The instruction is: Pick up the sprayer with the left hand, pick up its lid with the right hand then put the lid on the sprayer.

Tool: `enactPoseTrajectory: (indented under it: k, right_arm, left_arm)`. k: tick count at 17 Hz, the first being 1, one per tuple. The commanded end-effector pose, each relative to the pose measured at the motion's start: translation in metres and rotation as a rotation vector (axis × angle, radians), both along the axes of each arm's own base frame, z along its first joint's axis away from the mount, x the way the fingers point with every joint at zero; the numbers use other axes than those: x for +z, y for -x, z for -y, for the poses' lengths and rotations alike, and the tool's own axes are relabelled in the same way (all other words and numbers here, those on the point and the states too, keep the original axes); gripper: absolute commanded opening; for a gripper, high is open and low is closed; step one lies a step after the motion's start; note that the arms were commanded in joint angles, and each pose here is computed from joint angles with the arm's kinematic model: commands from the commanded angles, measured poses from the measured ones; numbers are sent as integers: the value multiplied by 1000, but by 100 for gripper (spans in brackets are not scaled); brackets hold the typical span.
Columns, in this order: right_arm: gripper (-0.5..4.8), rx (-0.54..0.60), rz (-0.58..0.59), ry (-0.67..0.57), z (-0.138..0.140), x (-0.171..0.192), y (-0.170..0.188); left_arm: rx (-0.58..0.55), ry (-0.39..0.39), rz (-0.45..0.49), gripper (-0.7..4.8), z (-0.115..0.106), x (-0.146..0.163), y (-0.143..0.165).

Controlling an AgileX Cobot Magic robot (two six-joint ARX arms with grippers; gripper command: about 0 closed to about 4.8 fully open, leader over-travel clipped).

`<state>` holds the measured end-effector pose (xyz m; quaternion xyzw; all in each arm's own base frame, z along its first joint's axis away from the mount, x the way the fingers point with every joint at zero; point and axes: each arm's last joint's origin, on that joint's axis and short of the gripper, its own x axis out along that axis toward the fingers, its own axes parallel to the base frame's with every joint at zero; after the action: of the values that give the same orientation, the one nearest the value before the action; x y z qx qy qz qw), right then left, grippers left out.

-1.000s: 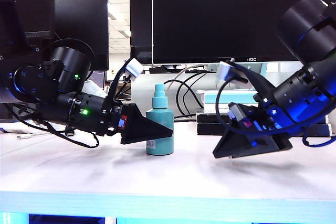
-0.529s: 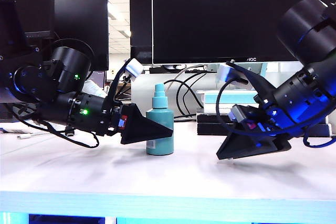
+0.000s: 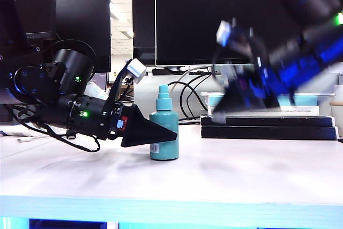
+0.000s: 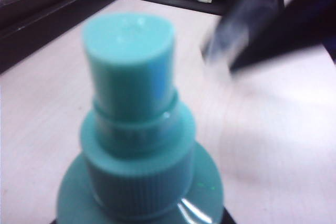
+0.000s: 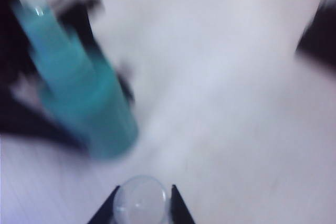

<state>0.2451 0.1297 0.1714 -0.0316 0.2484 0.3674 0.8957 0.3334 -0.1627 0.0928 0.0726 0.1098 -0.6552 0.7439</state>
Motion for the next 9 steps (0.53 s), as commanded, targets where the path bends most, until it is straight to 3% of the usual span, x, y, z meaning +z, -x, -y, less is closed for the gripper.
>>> enactPoseTrajectory:
  k: [1,5,9]
  right_arm:
    - [85,57,32,-65,-5,32,-6]
    - [85,154,-16,-120,-14,62,-16]
    - [85,189,-39,-130,-15,70,-17]
  left_arm:
    - [-46,-4,-80,211,0,-9,5]
    - [-85,-5,-88,211,9,-11,11]
    - [-138,-11,-48,212,24,-11,19]
